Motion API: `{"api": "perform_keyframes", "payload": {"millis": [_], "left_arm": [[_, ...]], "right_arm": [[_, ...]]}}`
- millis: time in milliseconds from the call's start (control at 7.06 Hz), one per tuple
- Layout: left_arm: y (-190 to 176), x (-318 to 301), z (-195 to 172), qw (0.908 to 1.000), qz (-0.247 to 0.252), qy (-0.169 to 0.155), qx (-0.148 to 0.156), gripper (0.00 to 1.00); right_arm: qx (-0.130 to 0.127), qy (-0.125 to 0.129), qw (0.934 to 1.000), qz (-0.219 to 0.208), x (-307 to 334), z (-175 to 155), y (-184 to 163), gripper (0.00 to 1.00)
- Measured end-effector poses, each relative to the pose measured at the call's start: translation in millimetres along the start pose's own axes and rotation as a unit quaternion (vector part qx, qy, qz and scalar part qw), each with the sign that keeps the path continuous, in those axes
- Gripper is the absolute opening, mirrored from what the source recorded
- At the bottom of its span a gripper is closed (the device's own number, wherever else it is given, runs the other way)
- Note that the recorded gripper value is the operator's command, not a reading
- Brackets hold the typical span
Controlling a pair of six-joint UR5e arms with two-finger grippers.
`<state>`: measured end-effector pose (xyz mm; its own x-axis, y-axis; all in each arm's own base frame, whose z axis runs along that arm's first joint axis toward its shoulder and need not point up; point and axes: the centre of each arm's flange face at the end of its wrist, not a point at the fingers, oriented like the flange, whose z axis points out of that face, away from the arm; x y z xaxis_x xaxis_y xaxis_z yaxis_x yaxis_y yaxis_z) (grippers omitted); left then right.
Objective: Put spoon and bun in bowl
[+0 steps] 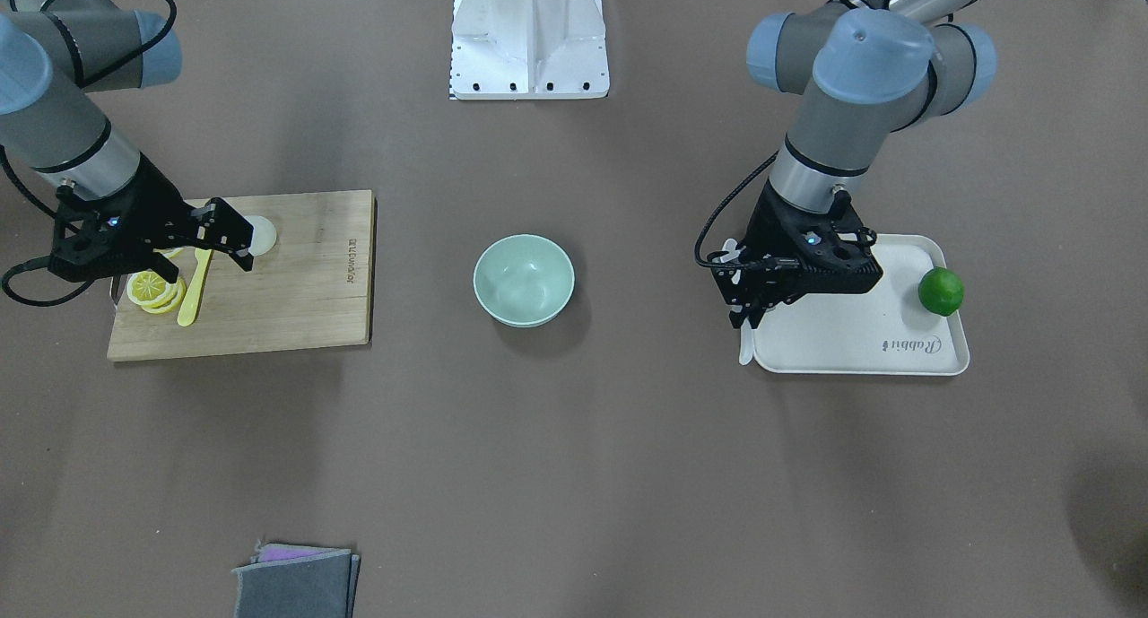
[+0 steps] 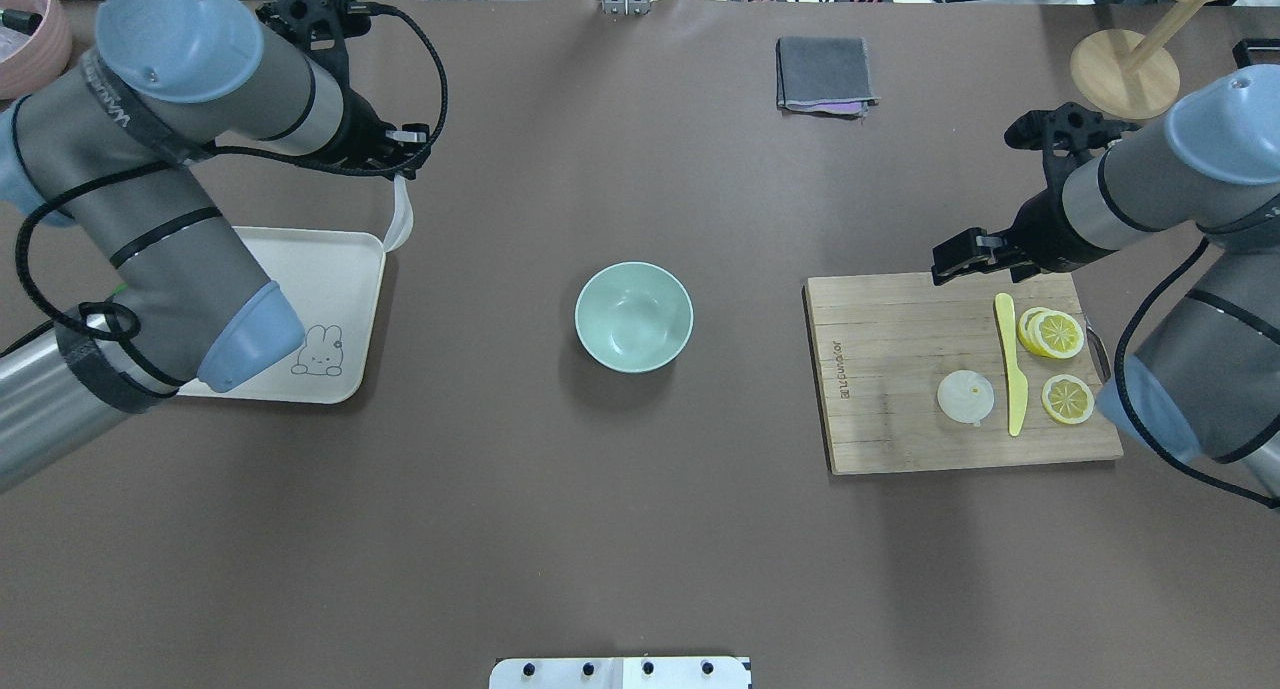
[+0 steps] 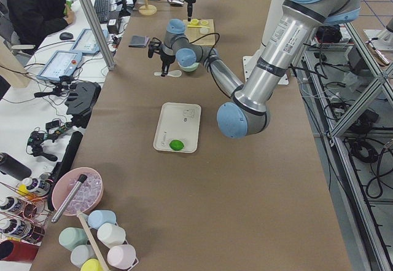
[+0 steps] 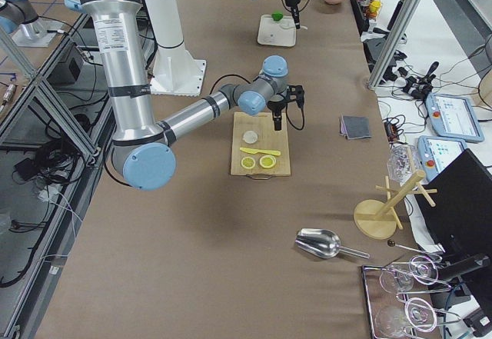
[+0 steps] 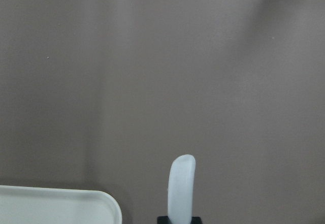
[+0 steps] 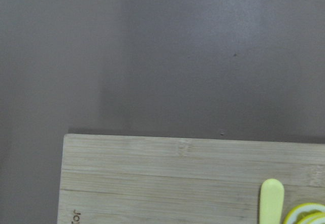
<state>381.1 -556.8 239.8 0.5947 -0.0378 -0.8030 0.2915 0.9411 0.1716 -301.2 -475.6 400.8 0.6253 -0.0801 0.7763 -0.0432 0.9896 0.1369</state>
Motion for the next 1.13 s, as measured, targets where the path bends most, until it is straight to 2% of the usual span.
{"api": "perform_keyframes", "payload": {"millis": [425,850,992,1134], "left_arm": [[-11.5,41.3,1.8,0.9997,-0.021,0.013,0.001,0.00],[-10.9,53.7,3.7,0.9996,-0.023,0.017,-0.001,0.00],[-9.4,55.2,4.3,0.9996,-0.022,0.018,-0.002,0.00],[-8.2,55.9,5.1,0.9996,-0.021,0.018,-0.003,0.00]], "right_arm": [[-0.017,0.015,0.9997,0.002,-17.8,30.0,40.7,1.00],[-0.036,0.032,0.9988,-0.006,-5.3,41.6,77.9,0.97],[-0.037,0.040,0.9985,-0.010,-5.0,47.6,83.7,0.92],[-0.038,0.045,0.9981,-0.014,-5.8,53.1,88.2,0.68]]}}
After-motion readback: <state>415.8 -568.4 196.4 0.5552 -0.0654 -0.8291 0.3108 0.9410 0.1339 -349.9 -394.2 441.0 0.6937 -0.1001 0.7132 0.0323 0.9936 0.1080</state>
